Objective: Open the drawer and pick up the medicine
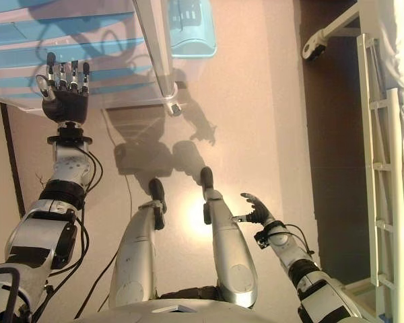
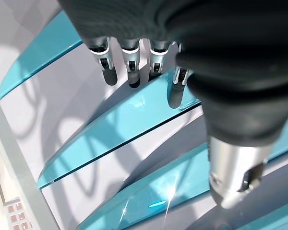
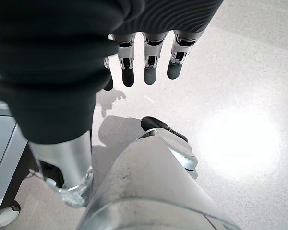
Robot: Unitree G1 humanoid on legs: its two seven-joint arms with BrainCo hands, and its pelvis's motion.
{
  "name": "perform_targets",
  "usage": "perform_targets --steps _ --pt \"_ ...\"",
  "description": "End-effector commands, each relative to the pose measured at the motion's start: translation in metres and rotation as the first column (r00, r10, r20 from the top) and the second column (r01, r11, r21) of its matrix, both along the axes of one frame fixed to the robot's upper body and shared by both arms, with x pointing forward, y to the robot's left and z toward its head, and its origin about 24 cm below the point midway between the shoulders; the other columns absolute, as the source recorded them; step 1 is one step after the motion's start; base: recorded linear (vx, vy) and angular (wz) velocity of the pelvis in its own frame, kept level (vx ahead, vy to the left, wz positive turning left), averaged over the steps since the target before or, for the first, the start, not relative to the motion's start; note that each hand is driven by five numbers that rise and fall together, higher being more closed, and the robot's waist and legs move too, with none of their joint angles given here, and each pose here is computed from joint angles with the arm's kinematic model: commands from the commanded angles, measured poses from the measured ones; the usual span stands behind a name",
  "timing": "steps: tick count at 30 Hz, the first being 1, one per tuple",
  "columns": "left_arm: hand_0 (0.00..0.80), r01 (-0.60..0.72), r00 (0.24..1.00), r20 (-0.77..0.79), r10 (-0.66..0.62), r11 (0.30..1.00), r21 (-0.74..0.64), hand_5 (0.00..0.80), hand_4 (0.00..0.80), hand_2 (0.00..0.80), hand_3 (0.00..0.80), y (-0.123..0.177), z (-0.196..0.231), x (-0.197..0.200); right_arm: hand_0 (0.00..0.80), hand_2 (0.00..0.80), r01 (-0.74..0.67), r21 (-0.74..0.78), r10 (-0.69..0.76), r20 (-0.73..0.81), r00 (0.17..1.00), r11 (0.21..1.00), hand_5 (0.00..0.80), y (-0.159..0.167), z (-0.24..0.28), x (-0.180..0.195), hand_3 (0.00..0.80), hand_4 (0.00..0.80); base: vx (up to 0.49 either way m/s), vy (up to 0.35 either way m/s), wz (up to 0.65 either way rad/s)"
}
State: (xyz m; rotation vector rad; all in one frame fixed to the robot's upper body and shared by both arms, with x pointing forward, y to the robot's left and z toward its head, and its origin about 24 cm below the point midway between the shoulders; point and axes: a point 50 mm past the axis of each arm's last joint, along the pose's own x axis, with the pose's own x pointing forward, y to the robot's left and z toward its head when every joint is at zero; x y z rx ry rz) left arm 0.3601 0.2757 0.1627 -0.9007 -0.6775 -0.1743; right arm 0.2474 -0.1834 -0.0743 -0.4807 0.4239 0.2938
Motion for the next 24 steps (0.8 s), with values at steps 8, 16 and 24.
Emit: perform_targets --steps 8,16,24 --pt "0.0 -0.112 0.989 0.102 0.108 0.993 0.031 0.0 0.0 0.0 0.0 0.033 0.04 -0.008 0.0 0.0 0.022 0.058 -0.022 -0.009 1.0 0.998 0.0 0.005 -0.007 -0.018 0.0 0.0 0.007 -0.036 0.06" --pt "0.0 -0.144 0.984 0.085 0.153 0.983 -0.111 0.0 0.0 0.0 0.0 0.055 0.01 -0.02 0.0 0.0 0.025 0.063 -0.024 -0.021 0.999 0.998 0.0 0.007 -0.01 -0.02 0.0 0.0 0.008 -0.027 0.05" --pt "0.0 -0.133 0.941 0.297 0.164 0.984 -0.121 0.0 0.0 0.0 0.0 0.058 0.031 -0.028 0.0 0.0 0.005 0.056 -0.002 -0.052 0.999 0.998 0.0 0.007 -0.014 -0.025 0.0 0.0 0.002 -0.008 0.02"
